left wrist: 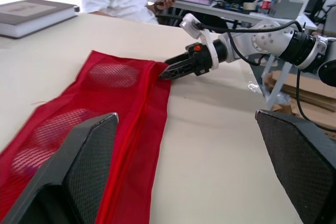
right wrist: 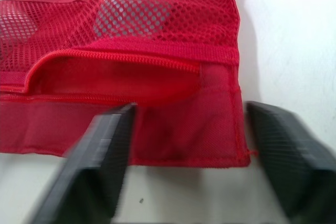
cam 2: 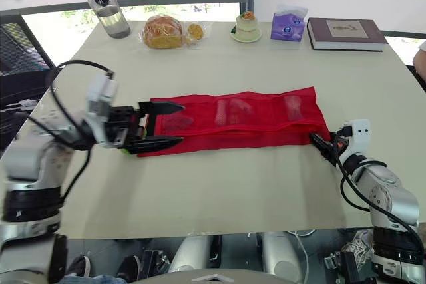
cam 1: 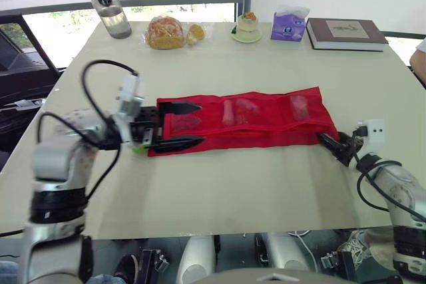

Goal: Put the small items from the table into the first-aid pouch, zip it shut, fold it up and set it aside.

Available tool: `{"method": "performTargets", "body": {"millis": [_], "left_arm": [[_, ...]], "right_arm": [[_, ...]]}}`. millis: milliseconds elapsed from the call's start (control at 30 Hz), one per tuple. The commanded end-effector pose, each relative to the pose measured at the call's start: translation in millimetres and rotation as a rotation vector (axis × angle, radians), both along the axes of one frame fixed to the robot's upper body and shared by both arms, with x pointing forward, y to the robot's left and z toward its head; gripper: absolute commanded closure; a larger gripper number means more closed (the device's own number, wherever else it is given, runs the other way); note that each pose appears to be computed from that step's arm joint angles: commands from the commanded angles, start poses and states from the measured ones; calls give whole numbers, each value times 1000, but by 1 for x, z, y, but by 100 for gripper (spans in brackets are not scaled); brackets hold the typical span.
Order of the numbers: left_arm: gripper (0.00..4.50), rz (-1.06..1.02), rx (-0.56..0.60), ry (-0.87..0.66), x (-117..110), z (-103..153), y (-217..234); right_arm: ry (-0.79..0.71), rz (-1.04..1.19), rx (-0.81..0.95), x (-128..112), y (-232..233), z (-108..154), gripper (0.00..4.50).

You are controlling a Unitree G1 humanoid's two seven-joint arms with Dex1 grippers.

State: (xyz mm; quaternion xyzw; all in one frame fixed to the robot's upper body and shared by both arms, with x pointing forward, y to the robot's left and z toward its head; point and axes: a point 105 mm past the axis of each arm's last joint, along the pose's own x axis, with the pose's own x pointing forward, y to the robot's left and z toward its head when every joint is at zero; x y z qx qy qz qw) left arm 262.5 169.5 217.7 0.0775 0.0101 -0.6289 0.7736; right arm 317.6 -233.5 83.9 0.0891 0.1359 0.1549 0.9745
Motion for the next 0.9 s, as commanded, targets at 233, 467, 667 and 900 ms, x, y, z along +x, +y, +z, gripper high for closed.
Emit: {"method": "performTargets", "body": {"millis": [233,467,667,900], "left_arm": [[0,-12,-6,-73,-21,15,-9],[0,-21,-44,-107,-27,23,-26],[0,7,-52,-108,-24,23,-27],[0,44,-69,-98,-17,20,-27]], "right_arm": [[-34,-190,-282,-12,-71,9,442],[13,-555,-622,-26,-176,18,442],[14,-572,-635,-25,-193,22,442],[-82,-383,-528,-24,-171,44,193]]}}
